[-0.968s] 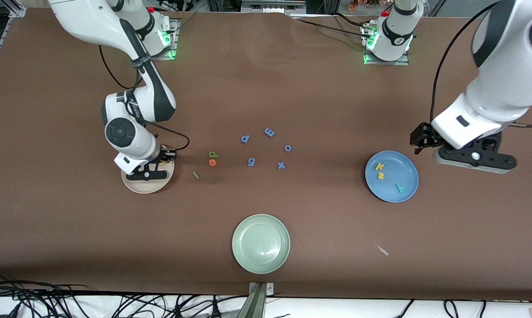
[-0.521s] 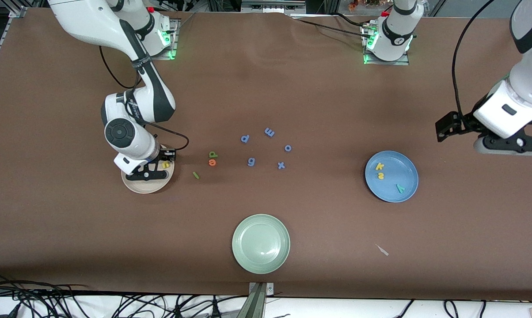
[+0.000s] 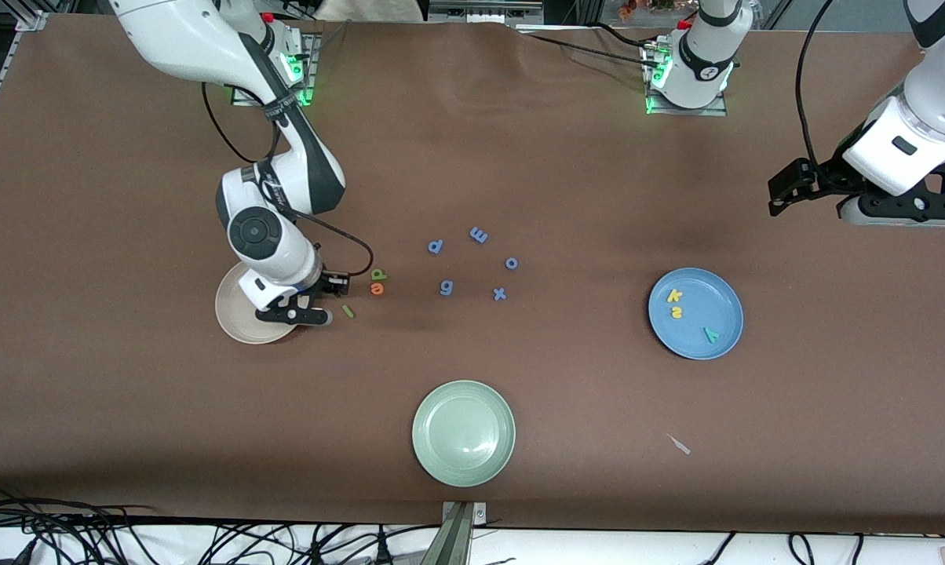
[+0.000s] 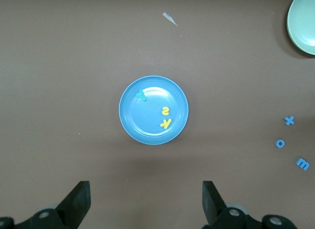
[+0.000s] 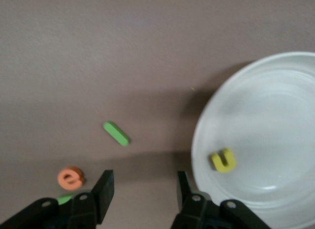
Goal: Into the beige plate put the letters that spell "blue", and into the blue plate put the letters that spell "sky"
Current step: 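Grasp the green l letter with the right gripper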
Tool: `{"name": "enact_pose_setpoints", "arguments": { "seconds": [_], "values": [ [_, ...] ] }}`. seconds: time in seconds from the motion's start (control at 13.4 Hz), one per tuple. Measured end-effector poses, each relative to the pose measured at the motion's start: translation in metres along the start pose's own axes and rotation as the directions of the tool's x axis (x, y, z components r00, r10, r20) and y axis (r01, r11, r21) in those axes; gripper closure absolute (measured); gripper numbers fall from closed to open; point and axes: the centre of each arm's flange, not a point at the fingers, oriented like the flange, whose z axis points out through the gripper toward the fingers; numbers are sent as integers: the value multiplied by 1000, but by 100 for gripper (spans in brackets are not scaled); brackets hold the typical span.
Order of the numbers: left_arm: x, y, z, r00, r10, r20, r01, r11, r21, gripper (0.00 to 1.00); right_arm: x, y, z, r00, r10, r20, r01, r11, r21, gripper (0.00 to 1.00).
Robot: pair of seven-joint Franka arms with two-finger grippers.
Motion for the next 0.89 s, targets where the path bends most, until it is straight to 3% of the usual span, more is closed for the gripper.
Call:
{"name": "enact_pose_setpoints", "arguments": {
  "seconds": [0.37,0.89],
  "values": [
    [-1,3,-3,1000,4,-5,-4,1000,0,0,21,-37,29,992,127,-17,-127,992,7,40],
    [-5,-6,-5,1000,-10,13,10,1000,2,0,21,-45,50,988,154,-15,-154,988,2,39]
  ]
}}
